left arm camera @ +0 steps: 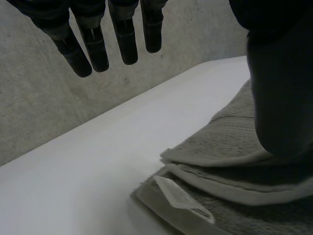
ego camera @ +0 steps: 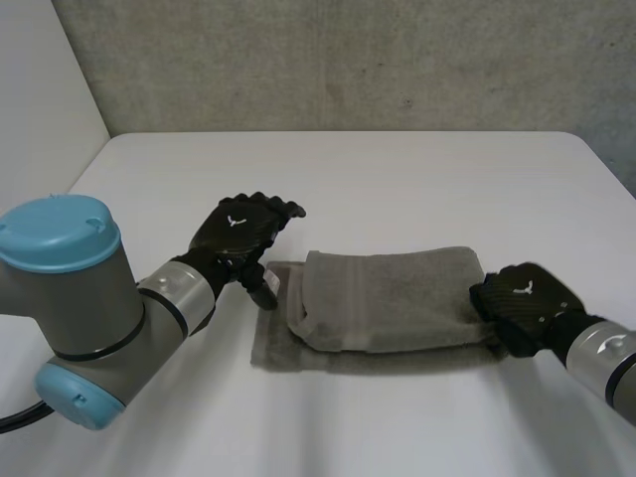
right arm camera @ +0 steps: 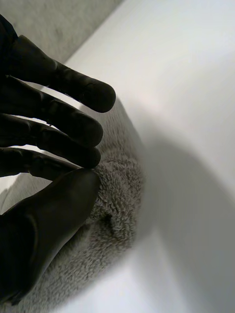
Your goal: Fold the towel.
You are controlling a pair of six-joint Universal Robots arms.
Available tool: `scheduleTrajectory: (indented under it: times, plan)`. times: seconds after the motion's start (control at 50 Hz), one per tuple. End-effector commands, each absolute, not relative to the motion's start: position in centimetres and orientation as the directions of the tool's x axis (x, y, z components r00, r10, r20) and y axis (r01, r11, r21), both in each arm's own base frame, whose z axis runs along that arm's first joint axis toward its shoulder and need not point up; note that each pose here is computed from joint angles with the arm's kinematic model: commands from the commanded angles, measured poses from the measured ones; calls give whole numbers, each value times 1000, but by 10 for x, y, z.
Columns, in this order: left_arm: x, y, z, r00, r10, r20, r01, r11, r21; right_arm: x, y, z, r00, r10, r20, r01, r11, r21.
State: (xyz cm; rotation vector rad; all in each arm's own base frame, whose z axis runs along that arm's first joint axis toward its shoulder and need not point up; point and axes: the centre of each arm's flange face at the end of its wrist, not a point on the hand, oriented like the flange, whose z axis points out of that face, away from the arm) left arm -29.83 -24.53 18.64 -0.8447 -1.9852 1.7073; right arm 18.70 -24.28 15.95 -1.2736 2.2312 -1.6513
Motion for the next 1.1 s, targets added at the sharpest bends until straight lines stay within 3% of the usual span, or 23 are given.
scheduleTrajectory:
  times: [0.02, 0.06, 0.1, 0.14, 0.22, 0.32, 0.38, 0.42, 0.48, 0.66, 0.72, 0.76, 0.92, 1.1]
  plan:
    - [-295, -250, 201, -756, 646, -104, 171, 41, -984, 190, -249, 188, -601, -634, 486, -618, -18, -786]
    - [-293, -253, 207, -763, 638, -107, 162, 29, -986, 196, -250, 197, -593, -636, 494, -610, -45, -791]
    - [-287, -259, 216, -780, 616, -109, 146, 11, -989, 233, -235, 219, -532, -679, 506, -560, -167, -812]
    - [-284, -261, 221, -790, 603, -109, 139, 4, -990, 253, -226, 228, -501, -706, 500, -522, -214, -825]
    - [-278, -264, 230, -812, 576, -99, 117, -7, -993, 291, -209, 229, -431, -770, 470, -463, -259, -848]
    - [-263, -274, 241, -863, 502, -63, 69, -7, -998, 361, -170, 210, -251, -854, 455, -401, -337, -852]
    - [-259, -277, 244, -874, 483, -50, 55, -4, -998, 374, -161, 200, -207, -869, 449, -396, -345, -851]
    - [-253, -279, 247, -884, 466, -27, 31, -1, -1000, 391, -150, 176, -148, -893, 425, -407, -336, -849]
    - [-252, -279, 246, -885, 465, -19, 25, 6, -1000, 396, -146, 157, -121, -911, 395, -427, -311, -849]
    - [-256, -275, 243, -877, 480, -16, 27, 16, -999, 389, -153, 165, -181, -922, 342, -412, -244, -878]
    - [-257, -275, 242, -876, 483, -16, 28, 19, -999, 375, -159, 193, -248, -908, 339, -378, -232, -896]
    - [-259, -274, 242, -873, 488, -16, 27, 16, -999, 350, -180, 211, -350, -873, 339, -373, -202, -905]
    - [-270, -270, 243, -856, 517, -23, 20, -12, -1000, 304, -210, 216, -513, -780, 358, -405, -148, -902]
    - [-275, -269, 233, -848, 529, -23, 31, 6, -1000, 299, -214, 204, -538, -765, 354, -402, -137, -905]
